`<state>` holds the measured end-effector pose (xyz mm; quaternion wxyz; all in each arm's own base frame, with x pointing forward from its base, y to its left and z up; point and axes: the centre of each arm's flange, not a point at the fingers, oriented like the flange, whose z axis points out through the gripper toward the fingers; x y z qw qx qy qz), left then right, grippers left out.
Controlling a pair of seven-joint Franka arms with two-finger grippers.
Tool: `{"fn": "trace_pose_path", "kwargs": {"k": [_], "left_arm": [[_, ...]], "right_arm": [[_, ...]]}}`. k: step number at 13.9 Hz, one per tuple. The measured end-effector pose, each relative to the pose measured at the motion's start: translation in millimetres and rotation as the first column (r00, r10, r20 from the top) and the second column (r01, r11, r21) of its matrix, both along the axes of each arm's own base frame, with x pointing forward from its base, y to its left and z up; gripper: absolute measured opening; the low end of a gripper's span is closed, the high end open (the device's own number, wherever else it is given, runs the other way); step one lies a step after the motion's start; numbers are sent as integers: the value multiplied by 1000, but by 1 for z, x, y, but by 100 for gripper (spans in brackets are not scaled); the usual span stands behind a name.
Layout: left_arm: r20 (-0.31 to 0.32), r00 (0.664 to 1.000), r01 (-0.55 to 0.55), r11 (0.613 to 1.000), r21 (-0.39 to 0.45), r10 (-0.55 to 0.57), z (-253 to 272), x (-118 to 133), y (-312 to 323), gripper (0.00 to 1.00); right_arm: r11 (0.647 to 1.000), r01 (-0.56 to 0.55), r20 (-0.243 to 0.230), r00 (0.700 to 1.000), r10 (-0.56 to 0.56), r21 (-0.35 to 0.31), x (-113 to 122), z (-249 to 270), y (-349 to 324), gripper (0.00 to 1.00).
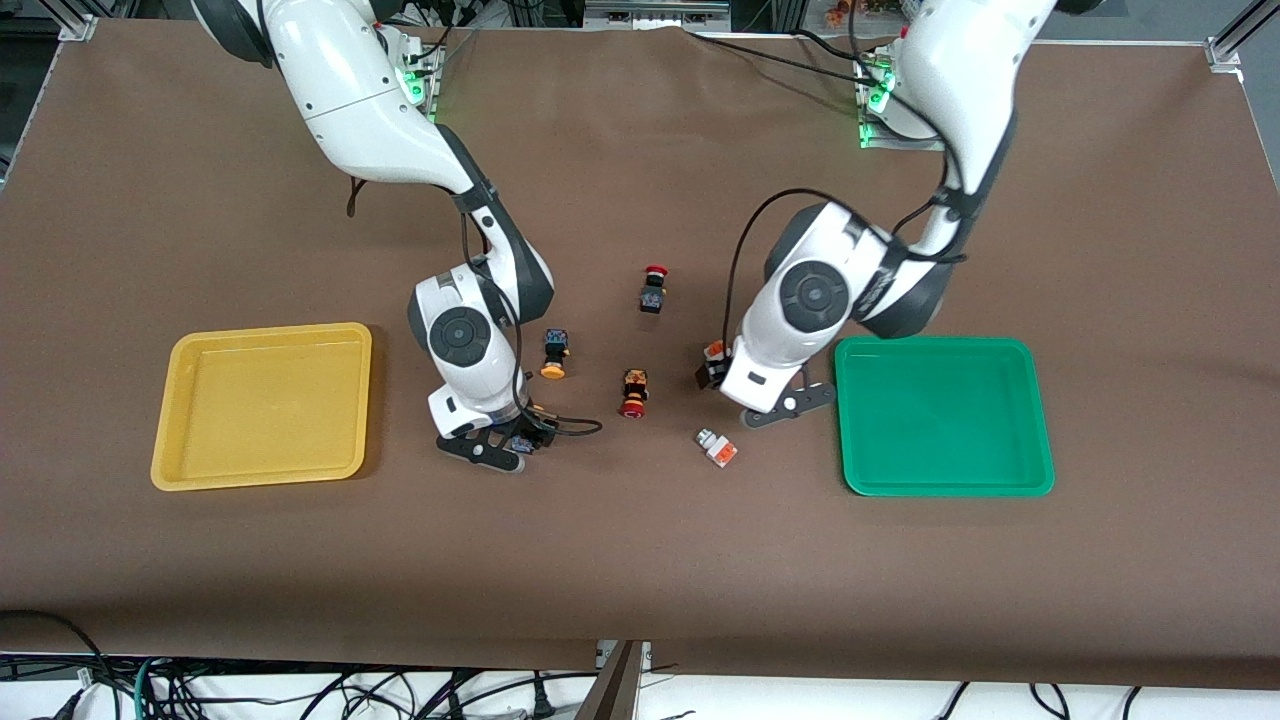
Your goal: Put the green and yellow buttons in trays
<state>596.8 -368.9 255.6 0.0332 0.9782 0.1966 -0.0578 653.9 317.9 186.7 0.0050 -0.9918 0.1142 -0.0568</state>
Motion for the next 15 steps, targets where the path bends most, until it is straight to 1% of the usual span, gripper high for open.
{"fn": "trace_pose_path", "kwargs": {"k": [2, 4, 5, 6, 8, 10, 11, 12, 13, 14, 15], "left_arm": [[-27, 998, -51, 999, 16, 52, -27, -5, -5, 100], [-46, 996, -69, 997, 31, 70, -38, -8, -3, 100], [-61, 996, -66, 997, 40, 69, -45, -13, -3, 100], [-76, 995, -62, 997, 51, 66, -53, -19, -3, 100], [-102, 993, -57, 996, 69, 64, -68, -29, -4, 100], [-113, 991, -60, 995, 78, 68, -75, -35, -6, 100], [-113, 991, -58, 995, 79, 67, -75, -36, -8, 98], [-114, 991, -56, 995, 79, 65, -75, -38, -10, 96], [-114, 992, -51, 995, 80, 60, -76, -40, -14, 87], [-115, 992, -46, 996, 80, 55, -76, -42, -16, 74], [-116, 992, -43, 996, 81, 53, -77, -43, -18, 63]], "right_arm": [[993, -107, -69, 992, 104, -45, 21, 27, -57, 42], [975, -212, -150, 968, 201, -59, 42, 60, -150, 42], [963, -261, -180, 952, 246, -62, 50, 73, -206, 42], [952, -300, -200, 939, 281, -70, 53, 78, -255, 42], [933, -350, -232, 917, 324, -81, 48, 65, -335, 42], [927, -366, -236, 911, 339, -80, 35, 40, -378, 42], [927, -366, -241, 909, 339, -78, 29, 29, -389, 42], [929, -363, -247, 909, 336, -75, 26, 23, -393, 47], [929, -364, -246, 909, 338, -66, 26, 24, -389, 57], [935, -354, -238, 912, 335, -37, 28, 32, -372, 66], [945, -328, -229, 920, 319, 2, 30, 46, -344, 77]]}}
